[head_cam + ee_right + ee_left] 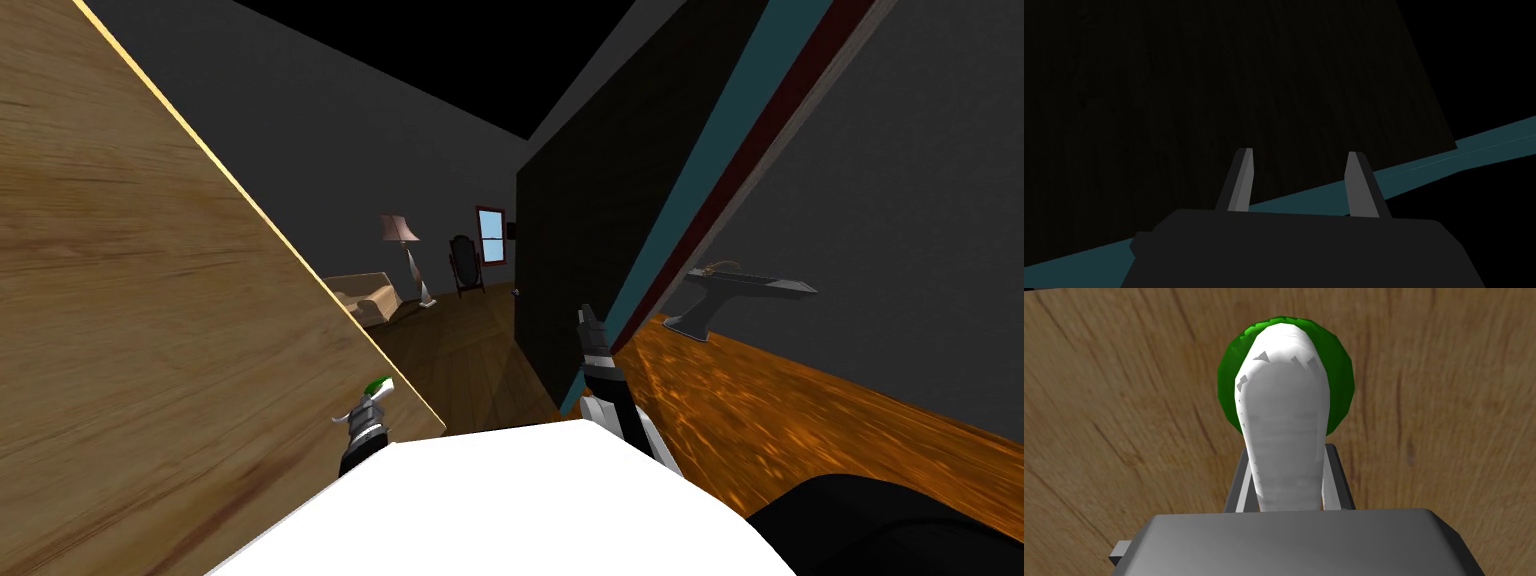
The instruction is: Push the door open
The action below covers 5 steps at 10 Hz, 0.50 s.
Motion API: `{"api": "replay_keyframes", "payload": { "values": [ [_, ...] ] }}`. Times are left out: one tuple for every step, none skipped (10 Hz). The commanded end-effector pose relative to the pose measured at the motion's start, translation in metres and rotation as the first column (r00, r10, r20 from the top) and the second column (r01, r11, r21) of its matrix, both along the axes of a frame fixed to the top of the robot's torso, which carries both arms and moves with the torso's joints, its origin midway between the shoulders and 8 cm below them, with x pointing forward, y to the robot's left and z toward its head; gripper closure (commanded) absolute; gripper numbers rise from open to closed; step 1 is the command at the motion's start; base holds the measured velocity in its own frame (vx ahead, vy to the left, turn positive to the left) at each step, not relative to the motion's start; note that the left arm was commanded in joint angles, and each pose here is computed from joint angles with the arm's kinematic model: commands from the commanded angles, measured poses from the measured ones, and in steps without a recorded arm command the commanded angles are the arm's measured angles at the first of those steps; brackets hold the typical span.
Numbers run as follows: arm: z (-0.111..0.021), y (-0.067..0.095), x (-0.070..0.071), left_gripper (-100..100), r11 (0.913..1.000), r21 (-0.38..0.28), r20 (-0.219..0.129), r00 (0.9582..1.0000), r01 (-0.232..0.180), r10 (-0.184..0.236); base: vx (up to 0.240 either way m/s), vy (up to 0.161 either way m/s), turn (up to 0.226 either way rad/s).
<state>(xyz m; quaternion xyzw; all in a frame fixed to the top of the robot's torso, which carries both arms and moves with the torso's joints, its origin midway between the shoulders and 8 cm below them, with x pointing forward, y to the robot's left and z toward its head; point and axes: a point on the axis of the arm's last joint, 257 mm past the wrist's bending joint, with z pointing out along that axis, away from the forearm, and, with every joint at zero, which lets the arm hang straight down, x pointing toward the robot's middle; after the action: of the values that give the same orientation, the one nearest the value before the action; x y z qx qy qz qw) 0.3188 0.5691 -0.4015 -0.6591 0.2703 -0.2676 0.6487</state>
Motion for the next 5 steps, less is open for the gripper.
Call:
{"api": "replay_keyframes", "payload": {
  "values": [
    [0.003, 0.017, -0.017, 100, 0.9992, 0.004, -0.002, 0.9992, -0.041, 0.041, 0.094, -0.003, -0.057],
    [0.003, 0.022, -0.022, 100, 0.9983, 0.004, -0.001, 0.9983, -0.058, 0.058, 0.097, 0.009, -0.043],
    [0.003, 0.027, -0.028, 100, 0.9973, 0.005, -0.001, 0.9973, -0.074, 0.074, 0.093, 0.018, -0.04],
    [0.002, 0.027, -0.029, 100, 0.9972, 0.003, -0.004, 0.9972, -0.074, 0.074, 0.064, 0.015, -0.018],
    [0.003, 0.027, -0.028, 100, 0.9973, 0.005, -0.001, 0.9973, -0.074, 0.074, 0.024, 0.007, 0.007]
  ]
}}
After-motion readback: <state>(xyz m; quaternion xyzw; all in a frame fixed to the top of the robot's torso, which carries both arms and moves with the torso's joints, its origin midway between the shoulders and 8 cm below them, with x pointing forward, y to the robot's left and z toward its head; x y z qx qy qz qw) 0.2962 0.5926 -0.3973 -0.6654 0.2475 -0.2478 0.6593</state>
